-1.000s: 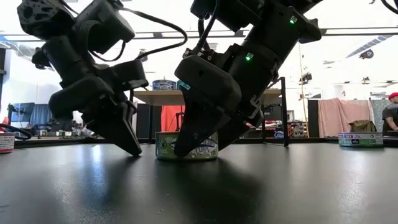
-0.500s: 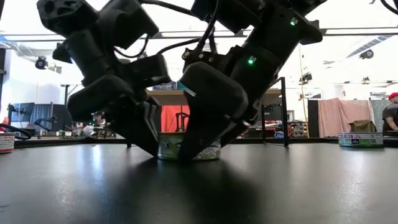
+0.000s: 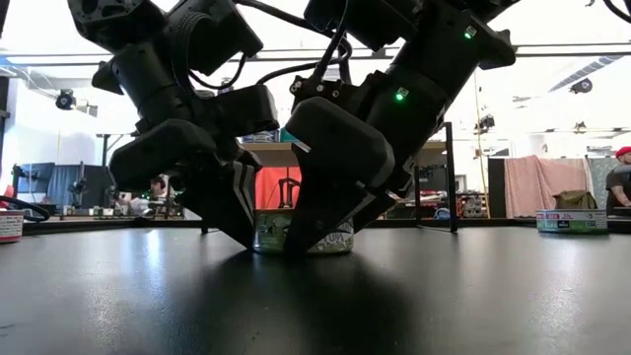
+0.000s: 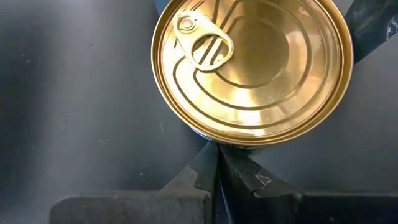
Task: Stack canned seafood by type on shelf
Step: Put the top green tuna can on the shelf
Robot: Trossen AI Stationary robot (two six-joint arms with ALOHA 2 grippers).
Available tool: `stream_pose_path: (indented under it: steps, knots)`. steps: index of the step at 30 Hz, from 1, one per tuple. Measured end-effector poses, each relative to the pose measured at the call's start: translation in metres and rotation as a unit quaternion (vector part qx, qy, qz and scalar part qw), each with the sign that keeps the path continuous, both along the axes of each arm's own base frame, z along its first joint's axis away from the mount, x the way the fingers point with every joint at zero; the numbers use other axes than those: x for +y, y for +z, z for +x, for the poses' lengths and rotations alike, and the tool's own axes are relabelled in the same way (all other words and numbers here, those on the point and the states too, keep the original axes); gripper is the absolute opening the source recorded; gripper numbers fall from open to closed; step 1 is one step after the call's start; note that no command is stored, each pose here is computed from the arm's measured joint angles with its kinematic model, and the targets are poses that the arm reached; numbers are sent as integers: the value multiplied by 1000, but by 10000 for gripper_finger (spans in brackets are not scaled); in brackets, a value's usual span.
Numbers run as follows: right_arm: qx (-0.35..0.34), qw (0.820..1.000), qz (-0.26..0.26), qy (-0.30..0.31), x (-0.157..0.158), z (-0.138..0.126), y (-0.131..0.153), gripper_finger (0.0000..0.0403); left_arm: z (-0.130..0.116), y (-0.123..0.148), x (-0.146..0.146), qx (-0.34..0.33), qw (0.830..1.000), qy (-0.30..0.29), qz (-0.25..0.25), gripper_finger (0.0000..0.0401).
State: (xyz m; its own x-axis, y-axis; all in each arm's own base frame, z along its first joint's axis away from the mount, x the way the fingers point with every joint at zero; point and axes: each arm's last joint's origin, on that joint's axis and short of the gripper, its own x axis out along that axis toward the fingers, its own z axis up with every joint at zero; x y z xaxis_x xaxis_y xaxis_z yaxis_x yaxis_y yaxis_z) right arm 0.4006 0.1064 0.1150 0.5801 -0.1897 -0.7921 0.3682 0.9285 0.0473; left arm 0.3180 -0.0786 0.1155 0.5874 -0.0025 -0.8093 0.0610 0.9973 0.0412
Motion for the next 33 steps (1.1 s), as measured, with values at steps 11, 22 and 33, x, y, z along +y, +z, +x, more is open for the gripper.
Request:
stream_pose_path:
  steps: [11,22,33]
  knots:
    - [0,1000,0,-5,0,0,1,361,0,0,0,-1,1000,2,3,2]
    - [7,999,18,-26,-3,-5,15,361,-9,29,5,-20,999,4,40,80]
    - [-108,991,-7,-82,-39,0,119,360,-68,122,30,-90,989,71,92,181]
